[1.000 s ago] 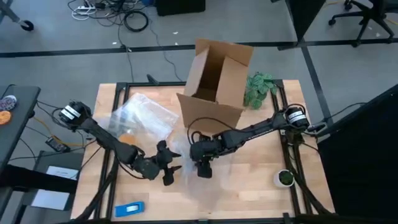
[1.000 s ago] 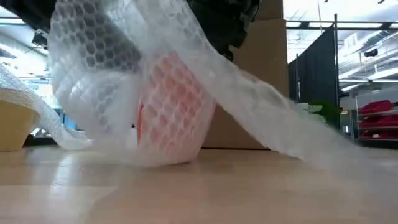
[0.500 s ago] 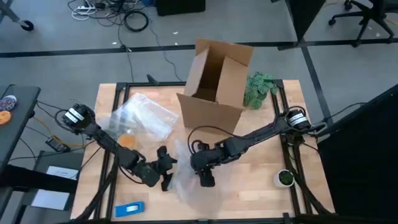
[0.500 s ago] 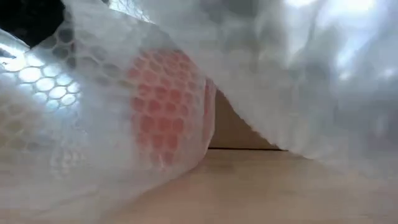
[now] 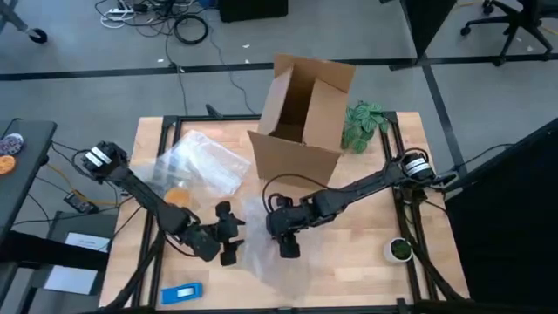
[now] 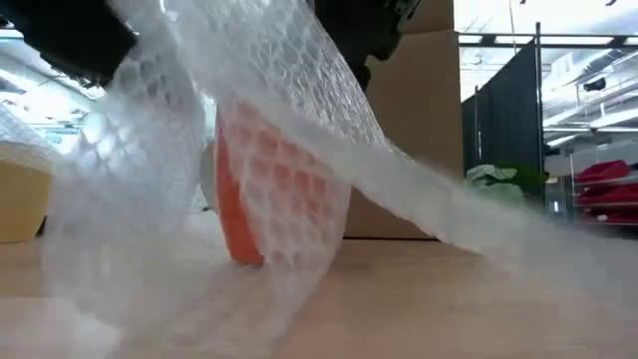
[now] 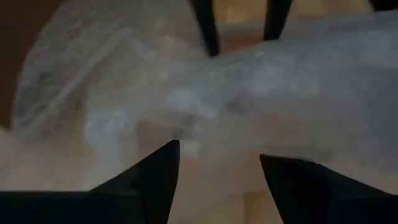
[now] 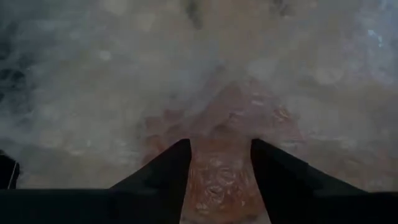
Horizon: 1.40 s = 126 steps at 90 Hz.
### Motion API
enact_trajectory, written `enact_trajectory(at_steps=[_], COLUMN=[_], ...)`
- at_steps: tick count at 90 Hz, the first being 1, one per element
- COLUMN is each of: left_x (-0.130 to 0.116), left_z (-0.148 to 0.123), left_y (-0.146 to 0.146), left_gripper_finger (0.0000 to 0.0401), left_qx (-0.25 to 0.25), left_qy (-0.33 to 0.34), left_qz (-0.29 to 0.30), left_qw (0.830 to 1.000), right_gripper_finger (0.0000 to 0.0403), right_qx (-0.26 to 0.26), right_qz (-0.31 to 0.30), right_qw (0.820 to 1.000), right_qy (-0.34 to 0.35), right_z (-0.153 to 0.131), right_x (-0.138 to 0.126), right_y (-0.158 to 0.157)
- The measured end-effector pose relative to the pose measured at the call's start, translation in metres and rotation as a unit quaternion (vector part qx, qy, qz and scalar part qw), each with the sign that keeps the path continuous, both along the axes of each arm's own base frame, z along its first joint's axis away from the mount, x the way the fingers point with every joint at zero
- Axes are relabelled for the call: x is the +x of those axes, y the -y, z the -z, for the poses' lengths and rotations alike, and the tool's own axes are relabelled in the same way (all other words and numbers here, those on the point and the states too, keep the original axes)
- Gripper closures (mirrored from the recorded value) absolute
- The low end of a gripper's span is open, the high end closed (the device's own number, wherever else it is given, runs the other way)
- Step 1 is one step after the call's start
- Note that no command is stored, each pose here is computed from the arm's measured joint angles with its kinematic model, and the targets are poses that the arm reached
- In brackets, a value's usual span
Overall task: Wrap mug
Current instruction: Wrap the orange mug with transparent bubble wrap
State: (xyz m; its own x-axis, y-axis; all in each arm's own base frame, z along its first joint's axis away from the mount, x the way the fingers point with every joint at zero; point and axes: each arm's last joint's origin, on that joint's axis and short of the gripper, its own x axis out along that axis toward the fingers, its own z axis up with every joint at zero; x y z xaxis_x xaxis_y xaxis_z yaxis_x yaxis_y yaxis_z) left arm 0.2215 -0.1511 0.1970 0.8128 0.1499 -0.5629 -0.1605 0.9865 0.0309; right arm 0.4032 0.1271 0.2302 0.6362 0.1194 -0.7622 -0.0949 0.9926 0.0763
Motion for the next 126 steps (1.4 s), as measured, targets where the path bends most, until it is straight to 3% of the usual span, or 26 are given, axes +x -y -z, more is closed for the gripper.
enact_trajectory(at_steps=[15,28,46,58,82,126], left_x=[-0.003,0.000,0.011,0.017,0.031,0.039], left_z=[-0.002,-0.027,-0.065,-0.076,-0.059,-0.042], left_y=[0.000,0.004,0.011,0.016,0.026,0.030], left_gripper_finger=[0.0192,0.0192,0.0192,0.0192,0.0192,0.0192], left_qx=[-0.003,0.023,0.065,0.072,0.092,0.076], left_qy=[-0.045,-0.060,-0.022,0.020,0.019,0.000], left_qz=[0.004,0.005,0.031,0.043,0.059,0.048], left_qw=[0.999,0.998,0.997,0.996,0.994,0.996], right_gripper_finger=[0.0250,0.0251,0.0252,0.0252,0.0252,0.0254], right_qx=[-0.013,-0.017,-0.025,-0.028,-0.029,-0.030], right_qz=[-0.022,-0.038,-0.040,-0.040,-0.040,-0.038], right_qw=[1.000,0.999,0.999,0.999,0.999,0.999], right_qy=[0.001,0.001,0.005,0.010,0.010,0.013], right_z=[0.000,0.000,-0.004,-0.006,-0.006,-0.015], right_x=[-0.002,-0.005,-0.005,-0.004,-0.004,-0.002], right_y=[-0.006,-0.013,-0.017,-0.017,-0.017,-0.017])
